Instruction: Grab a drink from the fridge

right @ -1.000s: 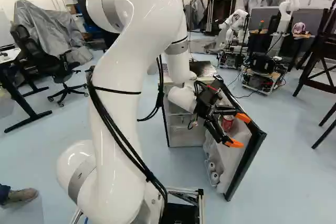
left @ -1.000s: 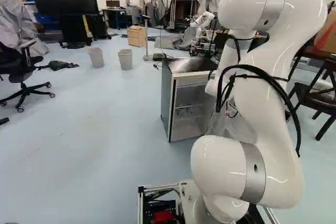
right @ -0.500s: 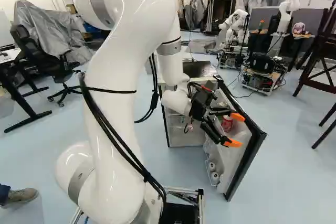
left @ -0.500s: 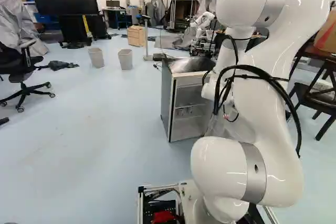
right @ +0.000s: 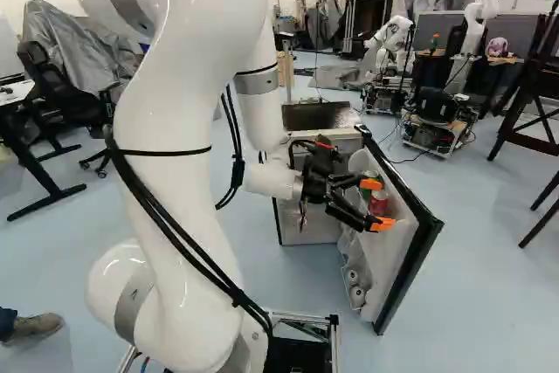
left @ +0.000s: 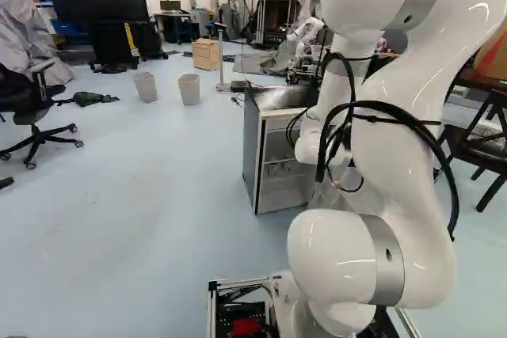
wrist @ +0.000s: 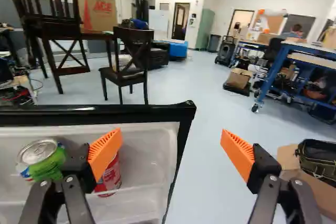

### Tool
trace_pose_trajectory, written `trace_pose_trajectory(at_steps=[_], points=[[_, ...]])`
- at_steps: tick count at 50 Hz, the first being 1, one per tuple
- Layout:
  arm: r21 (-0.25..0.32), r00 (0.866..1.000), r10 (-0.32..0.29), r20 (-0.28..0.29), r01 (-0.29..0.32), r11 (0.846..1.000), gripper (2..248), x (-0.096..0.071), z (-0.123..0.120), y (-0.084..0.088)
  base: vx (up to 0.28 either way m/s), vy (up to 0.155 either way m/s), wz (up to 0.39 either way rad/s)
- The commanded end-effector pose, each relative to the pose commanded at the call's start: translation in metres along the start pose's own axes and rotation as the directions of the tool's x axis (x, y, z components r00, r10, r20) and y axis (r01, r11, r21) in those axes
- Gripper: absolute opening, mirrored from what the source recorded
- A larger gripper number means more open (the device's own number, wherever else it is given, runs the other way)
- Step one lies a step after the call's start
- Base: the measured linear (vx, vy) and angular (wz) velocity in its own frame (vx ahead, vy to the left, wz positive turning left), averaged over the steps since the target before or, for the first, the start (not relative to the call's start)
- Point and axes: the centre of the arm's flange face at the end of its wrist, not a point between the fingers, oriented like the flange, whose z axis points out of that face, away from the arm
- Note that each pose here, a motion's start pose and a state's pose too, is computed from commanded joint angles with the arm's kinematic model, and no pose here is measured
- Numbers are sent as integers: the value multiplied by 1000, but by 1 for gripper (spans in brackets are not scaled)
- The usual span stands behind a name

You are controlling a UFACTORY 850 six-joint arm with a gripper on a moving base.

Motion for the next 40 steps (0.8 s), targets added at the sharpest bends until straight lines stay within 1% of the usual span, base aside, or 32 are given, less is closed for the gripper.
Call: trace_pose_trajectory(at_steps=[5,9,13,18,23,28,40], points=[[70,1000,-25,-7,25,997,247,-1,-10,5,0,0,0],[125,999,-43,-15,45,991,247,-3,-18,9,0,0,0],[180,998,-60,-23,63,982,247,-4,-25,13,0,0,0],[247,996,-79,-34,85,965,247,-5,-34,17,0,0,0],[312,994,-95,-46,105,944,247,-6,-42,20,0,0,0],[373,992,-109,-59,123,920,247,-7,-50,22,0,0,0],[500,988,-128,-89,156,852,247,-8,-63,21,0,0,0]])
